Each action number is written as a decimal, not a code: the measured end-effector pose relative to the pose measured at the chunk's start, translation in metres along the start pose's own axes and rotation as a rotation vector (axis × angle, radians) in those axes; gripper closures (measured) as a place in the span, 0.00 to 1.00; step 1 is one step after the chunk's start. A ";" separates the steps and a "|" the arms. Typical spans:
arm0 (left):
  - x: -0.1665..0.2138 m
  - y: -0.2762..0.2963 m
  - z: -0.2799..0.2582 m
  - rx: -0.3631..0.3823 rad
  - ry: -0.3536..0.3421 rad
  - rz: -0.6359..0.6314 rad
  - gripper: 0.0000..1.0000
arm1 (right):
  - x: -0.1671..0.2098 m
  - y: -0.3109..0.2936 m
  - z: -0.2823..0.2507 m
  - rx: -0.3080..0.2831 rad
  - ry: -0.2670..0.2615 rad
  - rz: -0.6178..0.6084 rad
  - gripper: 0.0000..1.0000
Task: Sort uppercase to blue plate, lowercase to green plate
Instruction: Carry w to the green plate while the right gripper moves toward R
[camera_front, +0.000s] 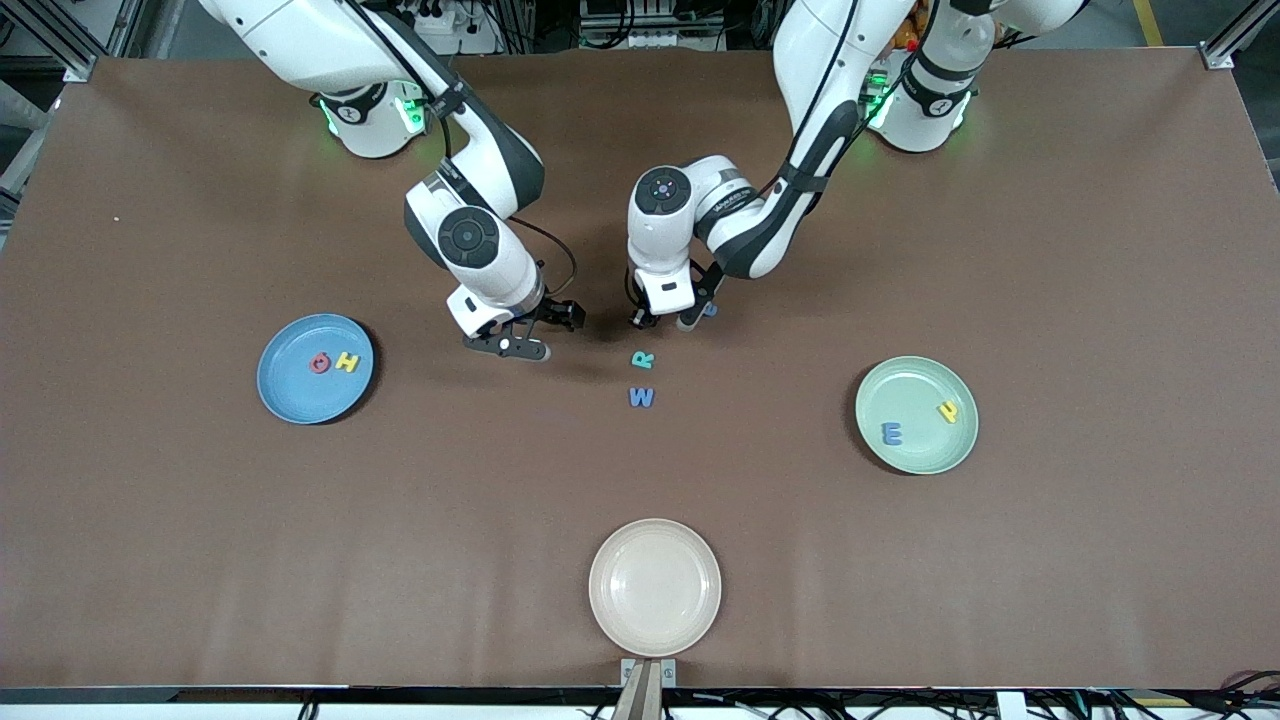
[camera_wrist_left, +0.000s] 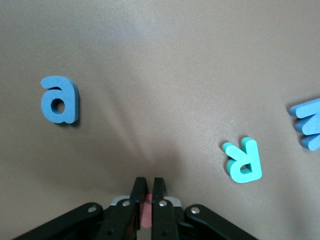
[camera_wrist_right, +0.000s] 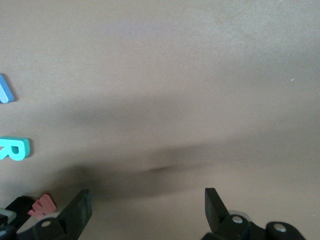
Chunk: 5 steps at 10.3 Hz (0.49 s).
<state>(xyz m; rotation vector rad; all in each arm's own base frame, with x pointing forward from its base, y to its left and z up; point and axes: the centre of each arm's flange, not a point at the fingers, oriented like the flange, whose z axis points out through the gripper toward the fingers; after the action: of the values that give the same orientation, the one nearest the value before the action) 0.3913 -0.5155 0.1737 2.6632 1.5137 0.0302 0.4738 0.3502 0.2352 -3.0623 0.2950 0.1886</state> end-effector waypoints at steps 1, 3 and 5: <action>0.000 0.000 0.000 0.000 0.000 0.000 0.90 | 0.000 0.000 0.003 -0.004 0.001 -0.006 0.00; 0.005 0.003 -0.002 -0.003 0.001 -0.009 0.90 | 0.000 0.000 0.006 -0.005 0.002 -0.011 0.00; 0.031 0.016 -0.019 -0.010 0.012 -0.050 0.90 | 0.000 -0.002 0.006 0.004 0.009 -0.013 0.00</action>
<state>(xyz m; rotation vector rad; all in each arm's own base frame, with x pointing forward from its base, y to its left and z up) 0.4196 -0.4964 0.1932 2.6208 1.5785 0.0506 0.4739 0.3525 0.2292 -3.0606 0.2763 0.1733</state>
